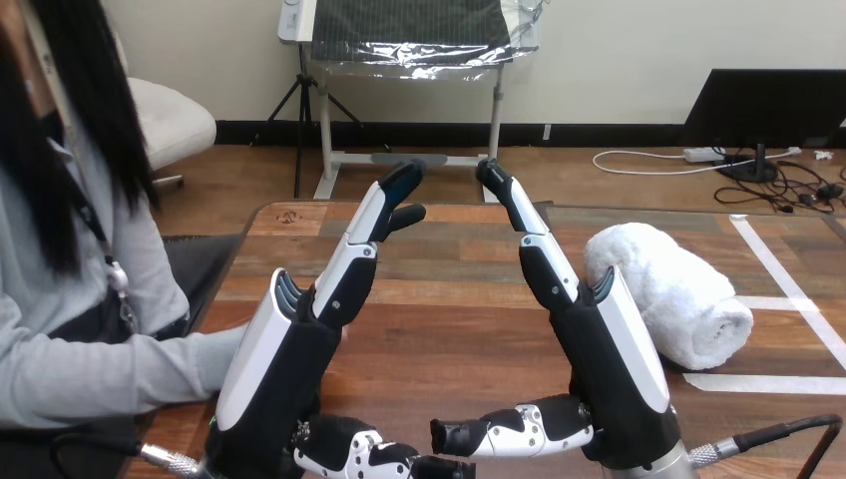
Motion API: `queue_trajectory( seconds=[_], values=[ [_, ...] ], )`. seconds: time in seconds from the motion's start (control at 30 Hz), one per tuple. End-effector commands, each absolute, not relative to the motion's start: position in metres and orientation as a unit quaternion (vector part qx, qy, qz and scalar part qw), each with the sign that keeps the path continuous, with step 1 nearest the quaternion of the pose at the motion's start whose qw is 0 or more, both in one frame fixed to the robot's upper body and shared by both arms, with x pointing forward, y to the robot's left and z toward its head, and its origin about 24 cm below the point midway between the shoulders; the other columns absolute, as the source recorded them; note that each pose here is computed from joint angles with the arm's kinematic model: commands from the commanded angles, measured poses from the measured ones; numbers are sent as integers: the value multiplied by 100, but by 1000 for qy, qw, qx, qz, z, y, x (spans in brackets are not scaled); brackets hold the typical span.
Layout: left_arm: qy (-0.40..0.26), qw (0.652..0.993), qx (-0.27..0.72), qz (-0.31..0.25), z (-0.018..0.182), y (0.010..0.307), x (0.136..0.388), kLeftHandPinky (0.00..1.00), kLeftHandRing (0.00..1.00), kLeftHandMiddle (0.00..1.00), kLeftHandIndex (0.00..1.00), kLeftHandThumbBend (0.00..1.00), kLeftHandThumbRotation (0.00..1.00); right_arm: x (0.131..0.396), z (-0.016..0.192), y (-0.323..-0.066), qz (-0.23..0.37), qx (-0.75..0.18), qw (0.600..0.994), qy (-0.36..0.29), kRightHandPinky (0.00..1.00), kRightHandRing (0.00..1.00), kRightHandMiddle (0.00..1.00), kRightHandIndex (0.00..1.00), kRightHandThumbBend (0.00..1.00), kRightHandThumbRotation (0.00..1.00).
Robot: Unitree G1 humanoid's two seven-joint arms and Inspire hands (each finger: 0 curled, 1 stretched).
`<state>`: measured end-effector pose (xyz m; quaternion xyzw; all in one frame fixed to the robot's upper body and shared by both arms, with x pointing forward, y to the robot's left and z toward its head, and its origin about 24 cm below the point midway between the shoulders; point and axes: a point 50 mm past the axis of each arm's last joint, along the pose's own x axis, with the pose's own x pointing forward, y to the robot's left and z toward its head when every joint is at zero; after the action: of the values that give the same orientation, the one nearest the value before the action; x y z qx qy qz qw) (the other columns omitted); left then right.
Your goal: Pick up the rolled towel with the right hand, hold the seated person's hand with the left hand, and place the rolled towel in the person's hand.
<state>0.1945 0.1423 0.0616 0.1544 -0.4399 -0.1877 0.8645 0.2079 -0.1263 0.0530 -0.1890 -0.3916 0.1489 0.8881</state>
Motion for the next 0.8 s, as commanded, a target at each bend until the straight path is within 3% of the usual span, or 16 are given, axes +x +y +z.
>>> queue_trajectory(
  seconds=[0.0, 0.77],
  values=[
    [-458, 858, 147, -182, 70, 142, 201, 91, 100, 100, 100, 100, 60, 216, 65, -127, 133, -186, 880, -417, 100, 100, 100, 100, 100, 63],
    [-454, 860, 151, -178, 70, 142, 202, 92, 100, 100, 100, 100, 60, 217, 66, -128, 128, -191, 880, -415, 100, 100, 100, 100, 100, 64]
  ],
)
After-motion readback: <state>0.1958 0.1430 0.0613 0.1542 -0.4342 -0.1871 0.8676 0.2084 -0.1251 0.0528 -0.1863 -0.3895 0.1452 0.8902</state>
